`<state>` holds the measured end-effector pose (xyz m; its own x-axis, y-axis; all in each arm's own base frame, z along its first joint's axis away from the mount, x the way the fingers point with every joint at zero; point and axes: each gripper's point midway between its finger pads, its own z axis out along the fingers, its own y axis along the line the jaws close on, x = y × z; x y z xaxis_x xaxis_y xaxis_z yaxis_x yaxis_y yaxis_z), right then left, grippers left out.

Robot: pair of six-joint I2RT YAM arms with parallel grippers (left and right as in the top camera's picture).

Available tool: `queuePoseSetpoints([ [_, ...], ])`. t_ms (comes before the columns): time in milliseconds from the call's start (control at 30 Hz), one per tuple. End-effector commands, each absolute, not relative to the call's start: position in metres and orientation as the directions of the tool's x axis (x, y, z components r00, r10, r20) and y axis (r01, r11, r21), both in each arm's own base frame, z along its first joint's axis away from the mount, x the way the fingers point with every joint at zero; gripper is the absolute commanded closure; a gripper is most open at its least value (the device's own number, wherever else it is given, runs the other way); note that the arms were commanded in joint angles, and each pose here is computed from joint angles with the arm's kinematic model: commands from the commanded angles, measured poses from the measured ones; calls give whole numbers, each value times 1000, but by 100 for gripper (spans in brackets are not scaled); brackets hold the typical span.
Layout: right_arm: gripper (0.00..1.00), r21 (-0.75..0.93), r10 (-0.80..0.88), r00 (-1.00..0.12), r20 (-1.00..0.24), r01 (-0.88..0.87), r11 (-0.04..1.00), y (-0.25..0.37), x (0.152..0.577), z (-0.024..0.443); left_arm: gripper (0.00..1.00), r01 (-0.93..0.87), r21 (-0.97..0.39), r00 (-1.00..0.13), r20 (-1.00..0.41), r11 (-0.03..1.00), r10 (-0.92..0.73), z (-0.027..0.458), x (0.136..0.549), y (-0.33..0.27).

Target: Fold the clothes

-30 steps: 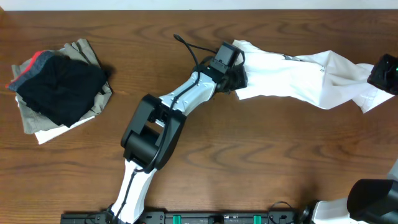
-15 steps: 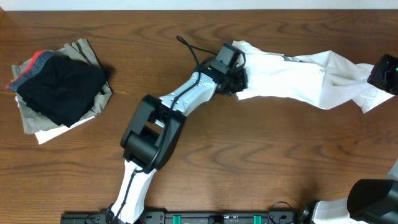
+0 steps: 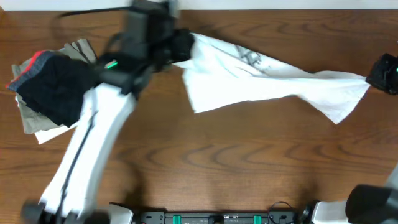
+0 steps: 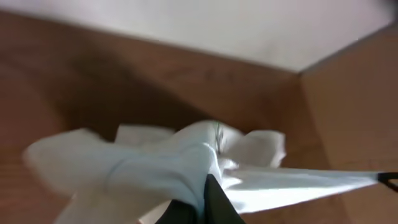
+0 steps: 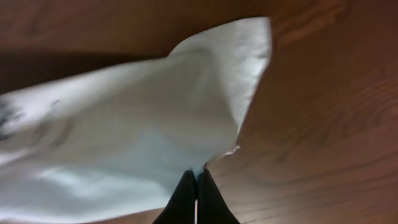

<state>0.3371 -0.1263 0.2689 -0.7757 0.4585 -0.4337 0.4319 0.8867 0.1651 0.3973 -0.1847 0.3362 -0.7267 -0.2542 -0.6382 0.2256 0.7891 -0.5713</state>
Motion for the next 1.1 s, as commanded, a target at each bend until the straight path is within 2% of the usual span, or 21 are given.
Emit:
queuePoseSetpoints([
  [0, 99, 192, 416, -719, -557, 376, 907, -108, 316, 318, 94, 302, -520, -651, -725, 799, -226, 377, 368, -166],
  [200, 99, 176, 360, -592, -722, 346, 922, -89, 270, 380, 94, 370, -481, -510, -821, 795, -259, 444, 293, -136],
  [333, 99, 153, 331, -463, -822, 381, 912, -88, 241, 417, 94, 324, -432, -357, -880, 842, -314, 479, 252, -102],
  [433, 99, 152, 301, -374, -877, 378, 913, -85, 230, 441, 94, 282, -413, -251, -903, 866, -349, 498, 229, -80],
  [533, 99, 165, 303, -341, -890, 379, 911, -86, 234, 448, 94, 266, -409, -223, -907, 873, -357, 503, 223, -73],
  [633, 99, 169, 320, -371, -871, 386, 907, -93, 249, 439, 94, 250, -410, -258, -901, 877, -348, 494, 236, -77],
  [800, 99, 169, 380, -508, -773, 412, 895, -116, 300, 389, 94, 188, -408, -392, -865, 893, -313, 453, 293, -91],
  [933, 99, 179, 423, -609, -671, 420, 890, -133, 349, 336, 94, 122, -390, -517, -810, 913, -277, 398, 359, -105],
  [1067, 99, 260, 412, -672, -615, 321, 911, -133, 413, 285, 94, 93, -366, -570, -782, 926, -252, 341, 437, -113],
])
